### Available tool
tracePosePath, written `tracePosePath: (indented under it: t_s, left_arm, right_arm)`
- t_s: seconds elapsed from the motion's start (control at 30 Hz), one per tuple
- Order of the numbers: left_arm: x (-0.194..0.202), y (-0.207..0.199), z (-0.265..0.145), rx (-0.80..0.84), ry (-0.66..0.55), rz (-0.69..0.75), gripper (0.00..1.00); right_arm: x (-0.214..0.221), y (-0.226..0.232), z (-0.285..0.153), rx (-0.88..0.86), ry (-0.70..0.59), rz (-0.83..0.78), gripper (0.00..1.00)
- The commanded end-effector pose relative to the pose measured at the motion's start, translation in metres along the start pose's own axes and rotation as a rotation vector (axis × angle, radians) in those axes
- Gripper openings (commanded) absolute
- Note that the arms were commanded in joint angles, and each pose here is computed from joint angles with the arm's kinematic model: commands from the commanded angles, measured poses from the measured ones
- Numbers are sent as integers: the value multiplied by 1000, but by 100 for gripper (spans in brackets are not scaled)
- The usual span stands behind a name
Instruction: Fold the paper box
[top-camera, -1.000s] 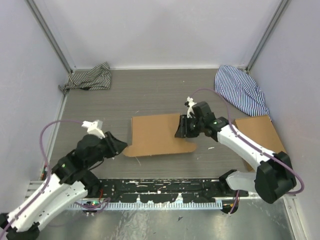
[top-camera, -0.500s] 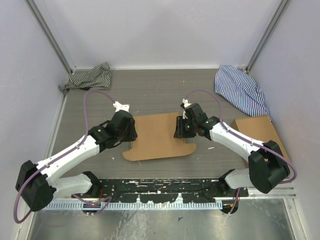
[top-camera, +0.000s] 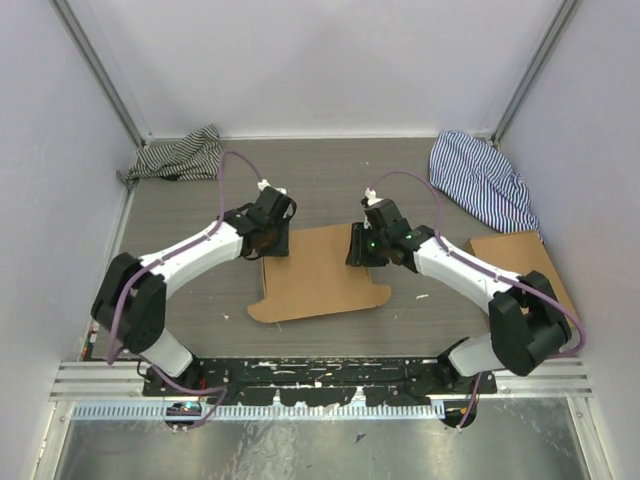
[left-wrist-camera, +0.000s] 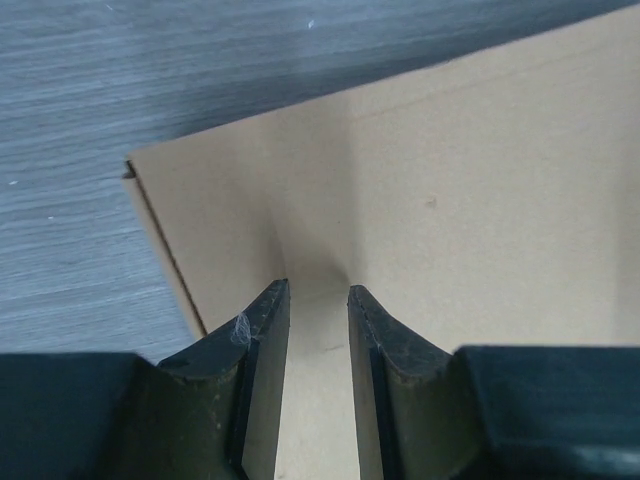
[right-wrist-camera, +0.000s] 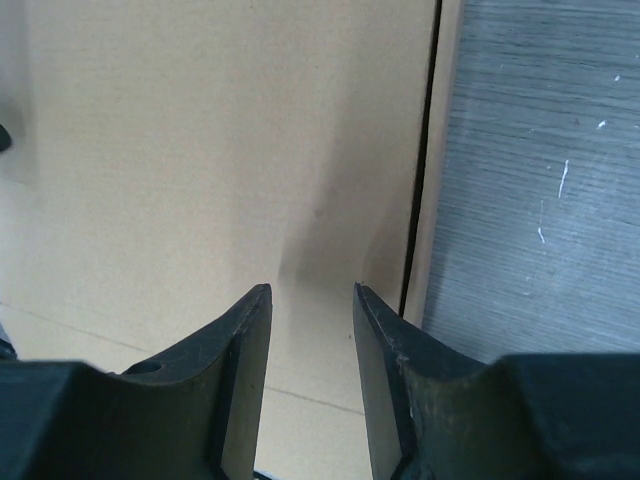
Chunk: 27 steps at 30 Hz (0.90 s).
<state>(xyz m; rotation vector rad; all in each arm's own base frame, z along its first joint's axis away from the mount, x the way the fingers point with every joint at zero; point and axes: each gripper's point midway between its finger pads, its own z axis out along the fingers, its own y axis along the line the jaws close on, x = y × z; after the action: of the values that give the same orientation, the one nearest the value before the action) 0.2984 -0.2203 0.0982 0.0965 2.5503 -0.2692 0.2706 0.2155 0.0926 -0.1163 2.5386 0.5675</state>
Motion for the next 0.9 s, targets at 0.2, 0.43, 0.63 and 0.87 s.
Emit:
tracePosePath:
  t_s: [0.2,0.43,0.63,0.87]
  left_arm:
    - [14,-7,35,10,114,60,36]
    - [-18,-13,52,8,79,69,37]
    - [-60,-10,52,21,22,29,37]
    - [-94,-5,3,30,-124,21,45]
  right_arm:
    - [-11,-2,25,35,-20,36,44]
    - [-26,-2,45,66,-26,48,44]
    - [-50,2,65,71,-38,65,44]
    - [-79,12,43,64,-132,70,45]
